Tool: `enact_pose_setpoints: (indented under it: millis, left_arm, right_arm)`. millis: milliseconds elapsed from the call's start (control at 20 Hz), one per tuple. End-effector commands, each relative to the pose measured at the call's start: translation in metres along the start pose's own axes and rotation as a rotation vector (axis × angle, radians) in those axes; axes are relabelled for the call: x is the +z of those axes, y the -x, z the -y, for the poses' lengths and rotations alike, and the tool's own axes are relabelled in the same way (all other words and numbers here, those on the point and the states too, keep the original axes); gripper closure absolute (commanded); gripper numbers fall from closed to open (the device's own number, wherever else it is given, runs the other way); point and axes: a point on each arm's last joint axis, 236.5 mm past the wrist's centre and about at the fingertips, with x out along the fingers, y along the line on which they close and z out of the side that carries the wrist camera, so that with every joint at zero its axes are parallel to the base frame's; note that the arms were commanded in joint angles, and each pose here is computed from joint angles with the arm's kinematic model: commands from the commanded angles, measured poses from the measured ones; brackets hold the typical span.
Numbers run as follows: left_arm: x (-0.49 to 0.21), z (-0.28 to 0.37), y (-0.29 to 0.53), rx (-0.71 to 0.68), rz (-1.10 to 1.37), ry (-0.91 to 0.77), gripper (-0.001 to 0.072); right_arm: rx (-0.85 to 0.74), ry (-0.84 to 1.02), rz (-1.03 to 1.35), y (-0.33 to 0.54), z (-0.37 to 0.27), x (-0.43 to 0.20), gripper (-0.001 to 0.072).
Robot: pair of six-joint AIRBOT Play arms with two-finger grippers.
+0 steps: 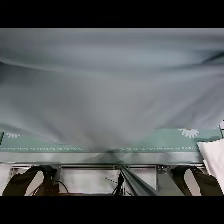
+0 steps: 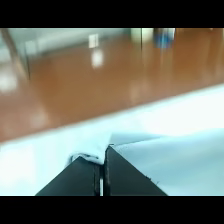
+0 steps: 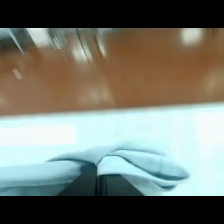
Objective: Fold the shirts.
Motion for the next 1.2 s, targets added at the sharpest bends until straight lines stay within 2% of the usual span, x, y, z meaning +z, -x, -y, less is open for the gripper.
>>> enact_pose_setpoints:
  millis: [0, 200, 350, 550, 800, 1150]
  left_arm:
    - [-0.048, -0.013, -0.025, -0.007, -0.242, 0.058, 0.0674]
    - [-0.084, -0.022, -0.095, -0.112, -0.440, 0.140, 0.0674]
    - [-0.116, -0.028, -0.160, -0.218, -0.570, 0.187, 0.0674]
    - [-0.152, -0.041, -0.239, -0.267, -0.688, 0.258, 0.0674]
    - [-0.211, -0.039, -0.308, -0.332, -0.855, 0.318, 0.0673]
    - [-0.270, -0.024, -0.406, -0.348, -0.883, 0.371, 0.0672]
  right_arm:
    - [-0.070, -0.045, -0.327, -0.014, 0.029, -0.061, 0.0696]
    - [-0.102, -0.078, -0.565, -0.063, 0.071, -0.086, 0.0696]
    - [-0.095, -0.064, -0.704, -0.132, 0.086, -0.103, 0.0696]
    - [-0.077, -0.049, -0.729, -0.259, 0.083, -0.129, 0.0695]
    - [-0.073, -0.090, -0.753, -0.375, 0.089, -0.187, 0.0694]
    - [-0.118, -0.152, -0.707, -0.445, 0.116, -0.227, 0.0693]
